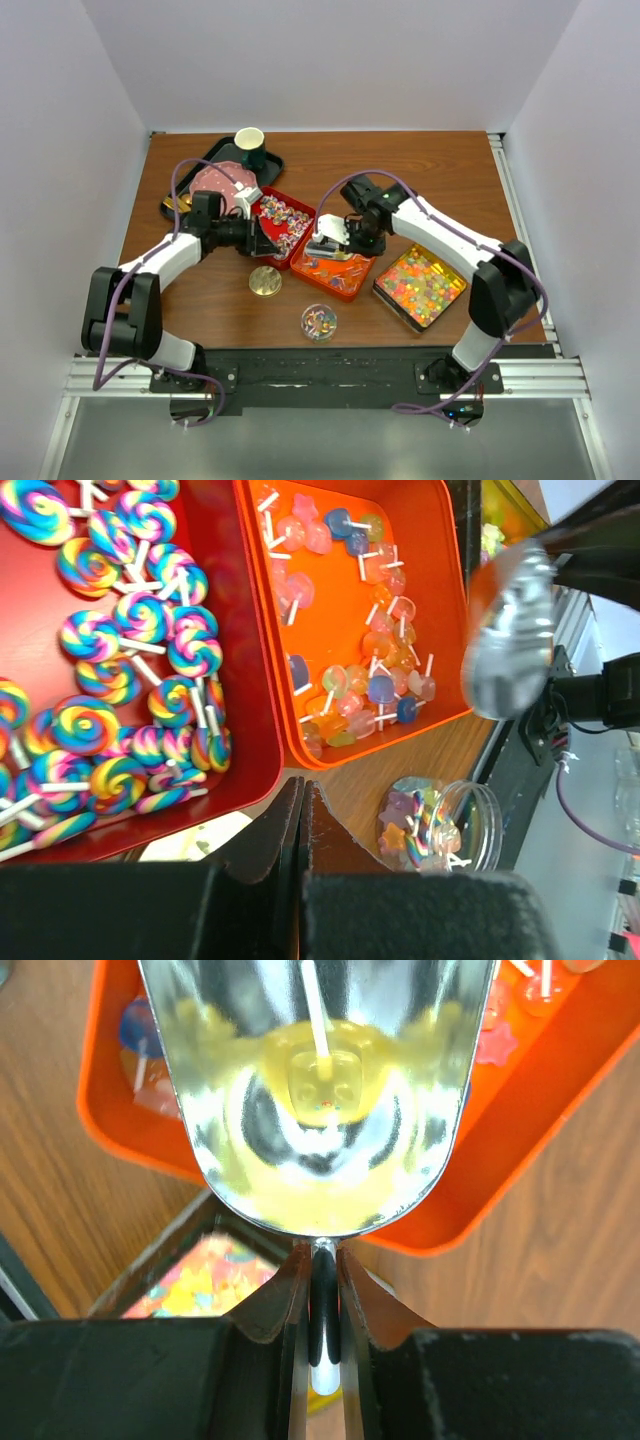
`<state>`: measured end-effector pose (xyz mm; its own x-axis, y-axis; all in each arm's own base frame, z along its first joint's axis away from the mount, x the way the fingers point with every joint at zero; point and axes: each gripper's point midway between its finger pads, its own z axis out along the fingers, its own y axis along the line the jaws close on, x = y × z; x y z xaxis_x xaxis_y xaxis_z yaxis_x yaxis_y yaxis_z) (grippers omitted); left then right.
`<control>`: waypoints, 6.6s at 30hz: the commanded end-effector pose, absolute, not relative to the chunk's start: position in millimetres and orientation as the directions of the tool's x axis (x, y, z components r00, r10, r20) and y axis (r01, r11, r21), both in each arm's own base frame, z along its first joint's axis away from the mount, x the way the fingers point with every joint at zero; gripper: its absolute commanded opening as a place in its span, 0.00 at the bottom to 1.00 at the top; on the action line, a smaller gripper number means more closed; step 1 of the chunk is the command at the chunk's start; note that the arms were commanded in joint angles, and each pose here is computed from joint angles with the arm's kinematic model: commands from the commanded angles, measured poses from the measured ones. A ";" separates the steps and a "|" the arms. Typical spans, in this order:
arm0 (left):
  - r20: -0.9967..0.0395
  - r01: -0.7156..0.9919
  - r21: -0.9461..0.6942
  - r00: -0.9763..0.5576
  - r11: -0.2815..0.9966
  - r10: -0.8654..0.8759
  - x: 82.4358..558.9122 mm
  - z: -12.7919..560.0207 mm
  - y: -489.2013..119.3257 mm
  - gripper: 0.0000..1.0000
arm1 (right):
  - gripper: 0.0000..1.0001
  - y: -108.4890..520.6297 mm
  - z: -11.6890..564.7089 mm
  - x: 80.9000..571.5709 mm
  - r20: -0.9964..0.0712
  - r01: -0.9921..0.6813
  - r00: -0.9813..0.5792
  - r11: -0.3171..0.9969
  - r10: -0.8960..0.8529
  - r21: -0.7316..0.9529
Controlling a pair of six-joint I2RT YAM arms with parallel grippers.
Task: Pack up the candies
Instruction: Scoop the fake candies from the storage box, then place the fake candies in the packing bottle, then place the spatula at the center of the board, then pick up the box lid from the center of the board, then close the box lid on the packing bottle.
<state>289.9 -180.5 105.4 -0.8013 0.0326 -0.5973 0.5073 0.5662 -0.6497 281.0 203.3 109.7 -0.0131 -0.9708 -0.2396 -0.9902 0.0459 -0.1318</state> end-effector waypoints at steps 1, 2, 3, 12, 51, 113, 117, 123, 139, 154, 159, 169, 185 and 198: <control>-0.695 0.578 -0.567 -0.718 0.588 0.036 308.3 128.4 -169.9 0.00 | 0.00 191.0 141.1 267.6 -0.218 -0.984 0.101 -0.066 -0.971 -0.165; -0.699 0.570 -0.556 -0.714 0.605 0.031 311.3 127.6 -165.4 0.00 | 0.00 186.8 143.3 264.8 -0.199 -0.982 0.118 -0.084 -0.973 -0.170; -0.704 0.570 -0.548 -0.710 0.612 0.030 311.9 128.4 -163.1 0.00 | 0.00 182.4 145.1 262.4 -0.178 -0.979 0.135 -0.104 -0.975 -0.175; -0.728 0.557 -0.517 -0.685 0.650 0.008 315.5 131.5 -149.5 0.00 | 0.00 164.9 161.9 221.8 0.161 -0.877 0.396 -0.424 -0.904 -0.224; -0.771 0.523 -0.463 -0.636 0.715 -0.035 315.1 144.5 -136.2 0.41 | 0.00 101.9 177.3 220.2 0.258 -0.963 -0.069 -0.004 -0.964 -0.270; -0.655 0.928 -0.015 -0.290 0.371 0.698 277.1 29.4 -147.2 1.00 | 0.85 15.6 78.6 406.0 -0.352 -0.268 -0.903 0.963 -0.245 0.017; -0.663 0.936 -0.012 -0.270 0.351 0.698 274.7 31.6 -153.7 1.00 | 0.85 19.7 74.1 402.2 -0.345 -0.273 -0.907 0.961 -0.243 0.039; -0.677 0.940 -0.040 -0.276 0.340 0.683 272.8 33.7 -160.6 1.00 | 0.85 24.5 76.9 403.5 -0.356 -0.290 -0.900 0.955 -0.251 0.062; -0.649 0.953 -0.058 -0.264 0.299 0.714 254.2 35.6 -168.4 1.00 | 0.96 33.0 77.7 405.0 -0.363 -0.304 -0.897 0.948 -0.252 0.093; -0.596 0.922 0.040 -0.286 0.384 0.751 260.2 13.5 -169.5 0.96 | 0.98 34.8 80.5 405.9 -0.368 -0.306 -0.895 0.948 -0.253 0.091; -0.609 0.956 -0.042 -0.254 0.289 0.752 237.1 23.7 -175.4 0.83 | 0.98 36.7 88.7 409.3 -0.378 -0.310 -0.890 0.946 -0.253 0.098; -0.643 0.982 0.026 -0.126 0.186 0.756 234.1 64.9 -177.1 0.77 | 0.99 2.2 121.4 425.6 -0.425 -0.249 -0.864 0.962 -0.271 -0.108; -0.795 0.998 0.043 0.055 -0.035 0.604 172.2 147.5 -256.4 0.78 | 0.99 -7.7 150.4 399.3 -0.472 -0.187 -0.845 0.966 -0.249 -0.176; -0.753 0.998 -0.015 0.034 -0.069 0.657 134.7 118.4 -288.9 0.79 | 0.99 11.2 169.5 373.1 -0.534 -0.218 -0.814 0.972 -0.228 -0.082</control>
